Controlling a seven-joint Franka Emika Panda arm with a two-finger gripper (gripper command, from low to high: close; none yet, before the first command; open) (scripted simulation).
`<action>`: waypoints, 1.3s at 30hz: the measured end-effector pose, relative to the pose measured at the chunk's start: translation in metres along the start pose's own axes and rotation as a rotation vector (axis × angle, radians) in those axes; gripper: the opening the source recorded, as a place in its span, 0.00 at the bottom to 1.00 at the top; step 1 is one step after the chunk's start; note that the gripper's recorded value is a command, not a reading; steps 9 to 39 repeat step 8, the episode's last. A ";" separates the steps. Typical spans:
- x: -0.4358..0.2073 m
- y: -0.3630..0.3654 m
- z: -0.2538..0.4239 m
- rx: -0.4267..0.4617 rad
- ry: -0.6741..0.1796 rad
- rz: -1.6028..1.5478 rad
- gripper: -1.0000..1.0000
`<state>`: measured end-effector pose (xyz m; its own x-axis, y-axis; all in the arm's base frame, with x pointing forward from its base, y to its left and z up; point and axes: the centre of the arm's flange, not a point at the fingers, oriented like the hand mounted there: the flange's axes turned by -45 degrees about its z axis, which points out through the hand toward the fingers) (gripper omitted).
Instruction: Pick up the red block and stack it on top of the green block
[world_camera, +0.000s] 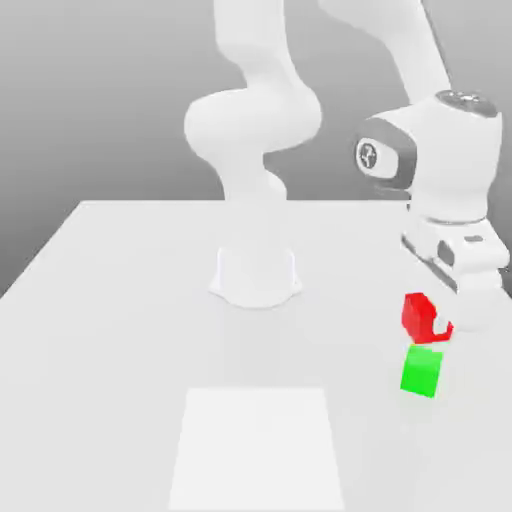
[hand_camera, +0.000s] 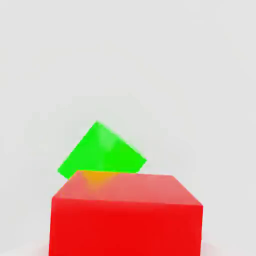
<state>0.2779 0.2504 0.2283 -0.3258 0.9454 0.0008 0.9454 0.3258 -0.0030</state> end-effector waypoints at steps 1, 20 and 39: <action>0.002 -0.001 0.009 -0.001 -0.001 -0.010 0.00; 0.002 -0.003 0.045 -0.001 -0.002 -0.014 1.00; 0.002 -0.003 0.045 -0.001 -0.002 -0.014 1.00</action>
